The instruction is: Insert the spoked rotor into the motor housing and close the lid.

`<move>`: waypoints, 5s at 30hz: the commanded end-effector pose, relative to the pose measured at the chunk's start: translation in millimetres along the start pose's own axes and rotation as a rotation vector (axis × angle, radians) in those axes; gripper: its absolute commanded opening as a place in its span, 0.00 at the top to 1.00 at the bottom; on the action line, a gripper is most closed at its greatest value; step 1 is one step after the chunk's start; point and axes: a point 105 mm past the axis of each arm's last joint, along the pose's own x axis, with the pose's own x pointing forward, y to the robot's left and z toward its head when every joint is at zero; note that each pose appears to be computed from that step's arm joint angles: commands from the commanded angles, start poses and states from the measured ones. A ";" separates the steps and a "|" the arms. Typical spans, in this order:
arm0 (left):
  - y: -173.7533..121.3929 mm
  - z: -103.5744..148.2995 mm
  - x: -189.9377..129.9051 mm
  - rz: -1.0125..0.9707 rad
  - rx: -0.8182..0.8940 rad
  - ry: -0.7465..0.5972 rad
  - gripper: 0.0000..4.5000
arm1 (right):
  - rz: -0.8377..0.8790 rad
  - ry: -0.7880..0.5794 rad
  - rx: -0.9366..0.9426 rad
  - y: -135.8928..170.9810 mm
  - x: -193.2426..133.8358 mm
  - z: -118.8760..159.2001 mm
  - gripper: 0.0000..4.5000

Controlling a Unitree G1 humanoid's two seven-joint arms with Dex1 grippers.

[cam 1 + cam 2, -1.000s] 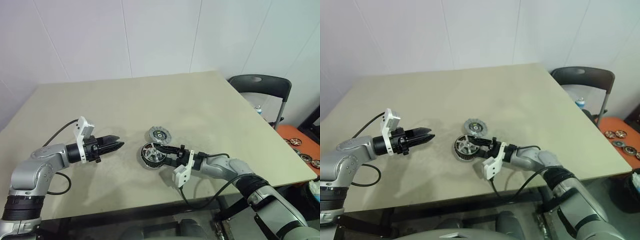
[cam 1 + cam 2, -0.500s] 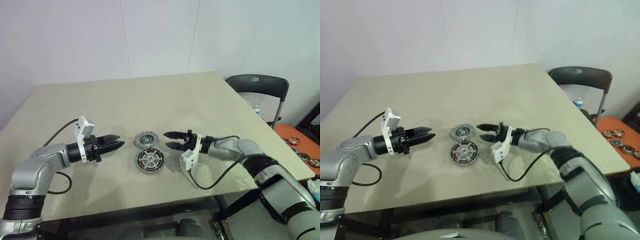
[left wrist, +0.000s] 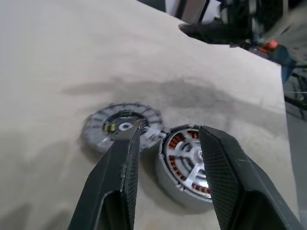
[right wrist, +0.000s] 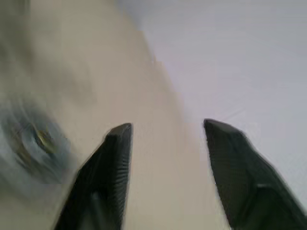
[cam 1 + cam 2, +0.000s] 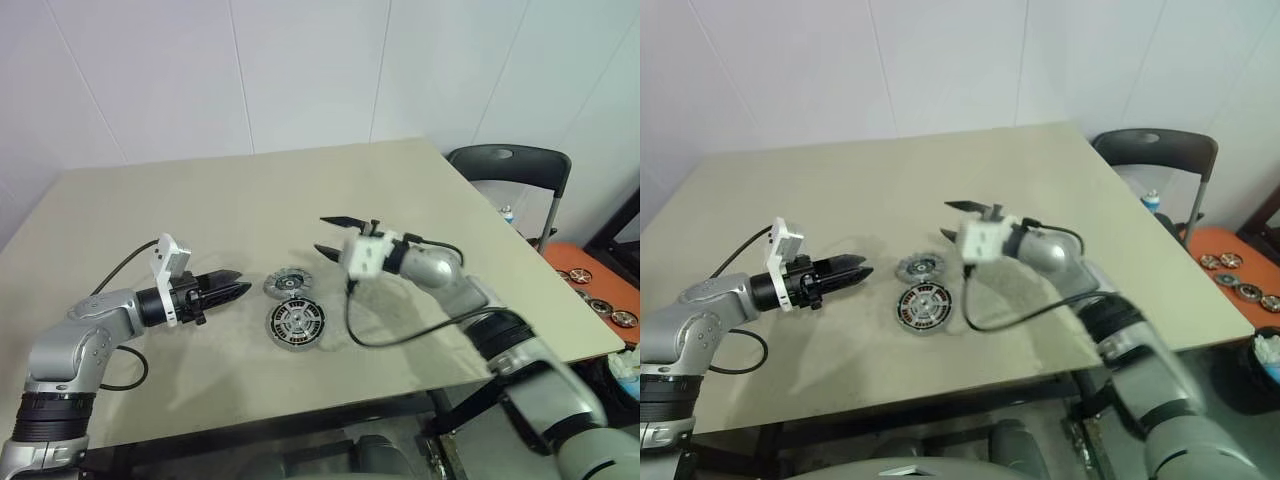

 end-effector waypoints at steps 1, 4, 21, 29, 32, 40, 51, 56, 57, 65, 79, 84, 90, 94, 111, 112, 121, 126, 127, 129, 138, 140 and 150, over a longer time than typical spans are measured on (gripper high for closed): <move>-0.9 10.4 -2.3 0.000 0.042 -0.022 0.54 | 0.220 -0.028 0.268 23.9 -10.6 27.3 0.76; -0.3 10.2 -1.7 0.001 0.042 -0.020 0.54 | 0.376 0.022 0.496 46.6 -18.6 33.1 0.89; -2.2 7.5 -1.9 0.010 0.034 -0.028 0.54 | 0.394 0.191 0.566 74.4 -2.5 -19.8 0.89; 1.1 7.1 -3.6 0.021 0.033 -0.029 0.54 | 0.440 0.349 0.591 92.1 -14.0 -57.7 0.89; 1.6 7.4 -3.6 0.022 0.036 -0.029 0.54 | 0.435 0.353 0.563 92.0 -12.8 -59.7 0.89; 1.4 5.4 -3.0 0.024 0.034 -0.027 0.54 | 0.510 0.158 0.750 64.6 -21.2 -4.9 0.89; -1.3 4.9 -0.5 0.014 0.033 -0.026 0.54 | 0.438 0.358 0.745 93.6 -7.6 -60.2 0.89; -2.2 4.5 -0.5 0.015 0.033 -0.026 0.54 | 0.403 0.438 0.730 98.7 -9.0 -84.6 0.89; -2.0 4.7 -0.6 0.015 0.034 -0.026 0.54 | 0.401 0.428 0.733 96.3 -8.4 -82.5 0.89; -1.1 6.2 0.1 0.015 0.037 -0.028 0.54 | 0.488 0.106 0.757 49.6 -10.2 4.8 0.89; -3.4 8.7 8.6 -0.035 0.060 -0.019 0.54 | 0.889 0.230 -0.832 49.7 -44.0 -9.7 0.89; -6.2 7.3 9.8 -0.038 0.060 -0.028 0.54 | 0.931 0.159 -0.954 51.2 -38.8 -6.5 0.89; -5.4 4.1 5.0 -0.020 0.054 -0.028 0.54 | 0.956 0.107 -0.998 61.4 -35.2 -12.5 0.86; -5.1 3.1 4.1 -0.014 0.052 -0.027 0.54 | 0.976 0.127 -1.020 61.2 -36.4 -19.0 0.61; -6.1 3.2 6.0 -0.007 0.045 -0.040 0.54 | 0.973 0.109 -1.067 69.3 -23.4 -28.9 0.32; -6.2 2.9 6.0 -0.006 0.045 -0.040 0.54 | 0.980 0.105 -1.069 70.6 -23.5 -28.9 0.32; -6.3 2.5 4.5 0.001 0.044 -0.040 0.54 | 0.984 0.090 -1.116 68.6 -26.1 -27.0 0.32; -4.8 1.8 2.5 0.008 0.043 -0.035 0.54 | 1.000 0.065 -1.113 77.6 -26.9 -26.4 0.32; -4.7 2.1 2.7 0.009 0.044 -0.035 0.54 | 1.007 0.071 -1.118 78.5 -26.9 -29.6 0.32; -4.5 3.2 3.1 0.009 0.047 -0.037 0.54 | 1.016 0.074 -1.118 80.5 -26.8 -33.4 0.40; -4.0 4.3 3.1 0.016 0.049 -0.043 0.54 | 1.004 0.059 -1.139 80.5 -21.1 -30.9 0.98; -3.8 4.3 3.1 0.017 0.049 -0.043 0.54 | 1.003 0.058 -1.143 79.9 -19.7 -29.9 0.98; -3.0 7.0 7.5 0.013 0.051 -0.054 0.54 | 1.000 0.200 -0.916 65.3 -18.4 -14.9 0.98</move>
